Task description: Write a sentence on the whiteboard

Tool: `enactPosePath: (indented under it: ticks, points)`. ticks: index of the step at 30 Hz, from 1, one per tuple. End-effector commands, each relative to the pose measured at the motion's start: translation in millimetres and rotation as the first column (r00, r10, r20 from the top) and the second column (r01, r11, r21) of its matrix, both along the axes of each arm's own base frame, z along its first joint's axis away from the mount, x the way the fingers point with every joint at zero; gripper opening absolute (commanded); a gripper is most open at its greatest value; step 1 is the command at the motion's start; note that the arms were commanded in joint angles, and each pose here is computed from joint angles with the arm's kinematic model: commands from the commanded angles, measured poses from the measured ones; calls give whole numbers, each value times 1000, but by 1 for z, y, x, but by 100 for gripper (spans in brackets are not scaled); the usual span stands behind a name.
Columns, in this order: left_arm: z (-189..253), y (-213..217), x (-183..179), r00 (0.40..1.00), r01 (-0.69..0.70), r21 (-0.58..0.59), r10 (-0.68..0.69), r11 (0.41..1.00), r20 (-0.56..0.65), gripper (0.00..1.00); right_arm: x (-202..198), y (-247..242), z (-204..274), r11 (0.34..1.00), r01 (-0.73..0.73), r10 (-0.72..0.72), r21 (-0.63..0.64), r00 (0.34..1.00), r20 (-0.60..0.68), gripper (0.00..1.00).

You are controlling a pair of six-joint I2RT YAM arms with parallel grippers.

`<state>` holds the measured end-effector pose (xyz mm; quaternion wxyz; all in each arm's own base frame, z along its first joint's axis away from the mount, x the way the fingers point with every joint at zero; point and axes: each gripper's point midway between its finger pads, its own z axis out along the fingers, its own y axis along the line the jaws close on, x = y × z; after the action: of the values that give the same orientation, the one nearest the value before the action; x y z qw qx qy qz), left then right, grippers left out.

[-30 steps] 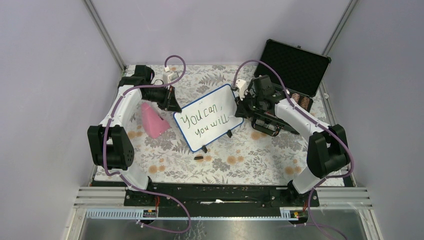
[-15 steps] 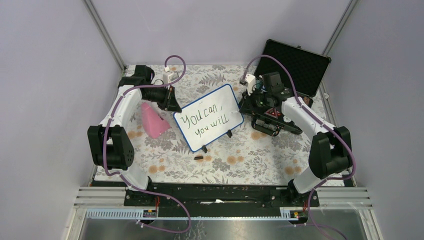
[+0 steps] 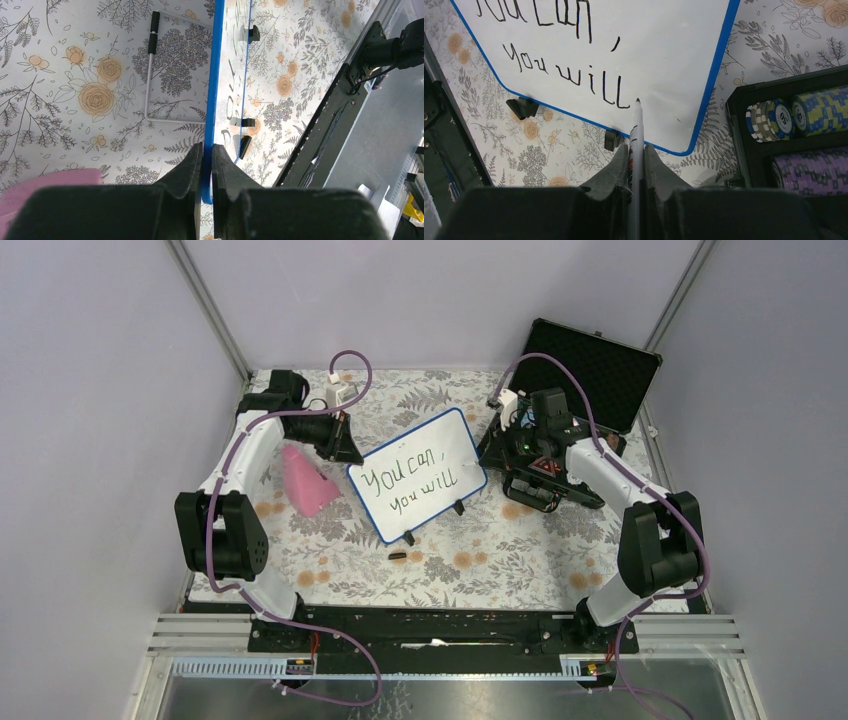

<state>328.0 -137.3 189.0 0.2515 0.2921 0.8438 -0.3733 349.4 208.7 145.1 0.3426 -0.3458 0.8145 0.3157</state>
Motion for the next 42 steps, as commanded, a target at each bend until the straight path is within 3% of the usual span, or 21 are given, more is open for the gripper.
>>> enactPosePath:
  ticks: [1, 42]
  points:
    - [0, 5, 8, 997, -13, 57, 9, 998, 75, 0, 3, 7, 19, 997, -7, 4, 71, 999, 44, 0]
    - [-2, 6, 8, 997, -13, 69, 8, 998, 78, 0, 4, 11, -17, 998, -25, 27, -59, 999, 31, 0]
